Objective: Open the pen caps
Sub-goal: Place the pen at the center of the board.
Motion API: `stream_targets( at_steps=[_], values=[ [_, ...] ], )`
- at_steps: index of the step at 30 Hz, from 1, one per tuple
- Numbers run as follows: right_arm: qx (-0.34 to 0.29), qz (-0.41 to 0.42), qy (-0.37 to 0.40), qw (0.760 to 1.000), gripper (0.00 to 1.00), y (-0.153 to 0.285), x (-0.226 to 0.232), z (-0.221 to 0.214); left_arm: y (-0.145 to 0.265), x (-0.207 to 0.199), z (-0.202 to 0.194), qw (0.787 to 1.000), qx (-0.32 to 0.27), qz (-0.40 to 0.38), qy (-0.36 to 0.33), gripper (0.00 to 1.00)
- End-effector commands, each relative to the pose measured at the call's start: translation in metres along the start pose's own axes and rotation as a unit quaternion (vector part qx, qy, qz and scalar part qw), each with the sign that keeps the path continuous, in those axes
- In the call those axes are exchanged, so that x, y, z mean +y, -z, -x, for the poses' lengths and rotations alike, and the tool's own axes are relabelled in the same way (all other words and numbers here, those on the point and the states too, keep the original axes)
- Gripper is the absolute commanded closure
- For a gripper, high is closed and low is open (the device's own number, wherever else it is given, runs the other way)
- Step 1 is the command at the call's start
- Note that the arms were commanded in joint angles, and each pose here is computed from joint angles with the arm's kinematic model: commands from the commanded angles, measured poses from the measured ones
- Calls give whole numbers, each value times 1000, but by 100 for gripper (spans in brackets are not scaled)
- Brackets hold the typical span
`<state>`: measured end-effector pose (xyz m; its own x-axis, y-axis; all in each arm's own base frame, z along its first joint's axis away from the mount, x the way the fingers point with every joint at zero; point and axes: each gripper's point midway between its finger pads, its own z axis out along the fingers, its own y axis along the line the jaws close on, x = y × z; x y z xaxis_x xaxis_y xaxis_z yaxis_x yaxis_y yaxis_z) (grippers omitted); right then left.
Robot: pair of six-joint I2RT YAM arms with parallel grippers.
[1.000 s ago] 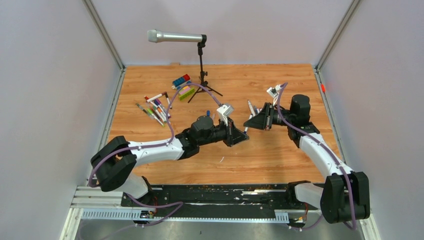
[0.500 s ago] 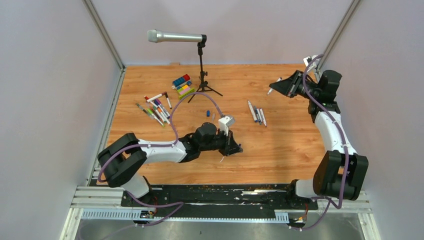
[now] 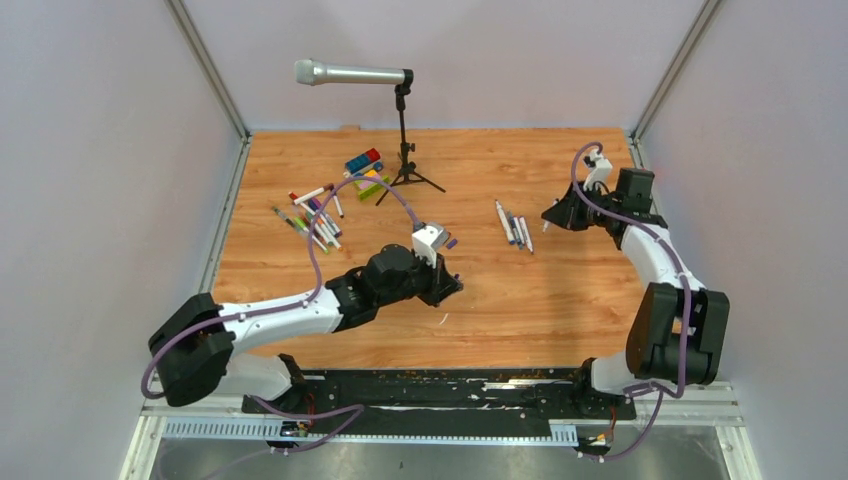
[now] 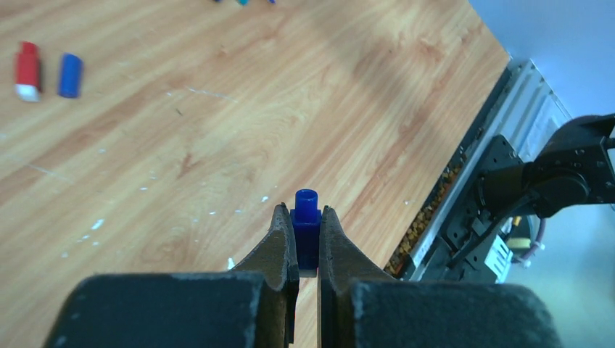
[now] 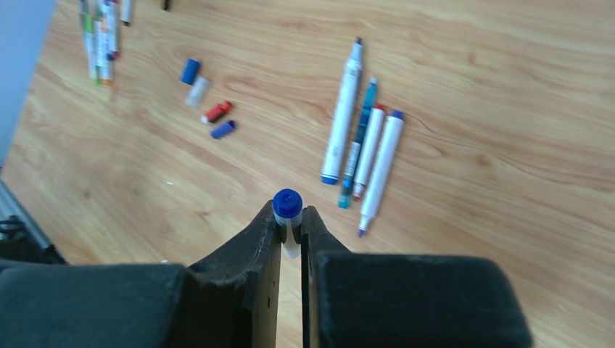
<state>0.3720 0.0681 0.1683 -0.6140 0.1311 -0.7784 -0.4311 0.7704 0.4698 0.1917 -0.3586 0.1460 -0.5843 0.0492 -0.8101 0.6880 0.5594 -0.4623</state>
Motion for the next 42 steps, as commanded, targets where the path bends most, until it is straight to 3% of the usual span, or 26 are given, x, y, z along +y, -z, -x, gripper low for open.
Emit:
stream_targets(
  at_steps=[1, 11, 20, 34, 42],
  values=[
    [50, -83, 42, 994, 99, -1, -43, -11, 20, 14, 28, 997, -48, 55, -34, 100],
    [154, -102, -10, 983, 93, -23, -79, -49, 44, 30, 34, 992, -71, 99, -42, 100],
    [218, -94, -20, 971, 89, -46, -85, -70, 50, 34, 34, 990, -76, 107, -42, 100],
    [246, -76, -39, 965, 74, -63, -83, -73, 53, 36, 35, 990, -77, 110, -43, 100],
    [231, -51, -36, 971, 72, -58, -68, -68, 49, 32, 37, 991, -76, 99, -38, 100]
  ],
)
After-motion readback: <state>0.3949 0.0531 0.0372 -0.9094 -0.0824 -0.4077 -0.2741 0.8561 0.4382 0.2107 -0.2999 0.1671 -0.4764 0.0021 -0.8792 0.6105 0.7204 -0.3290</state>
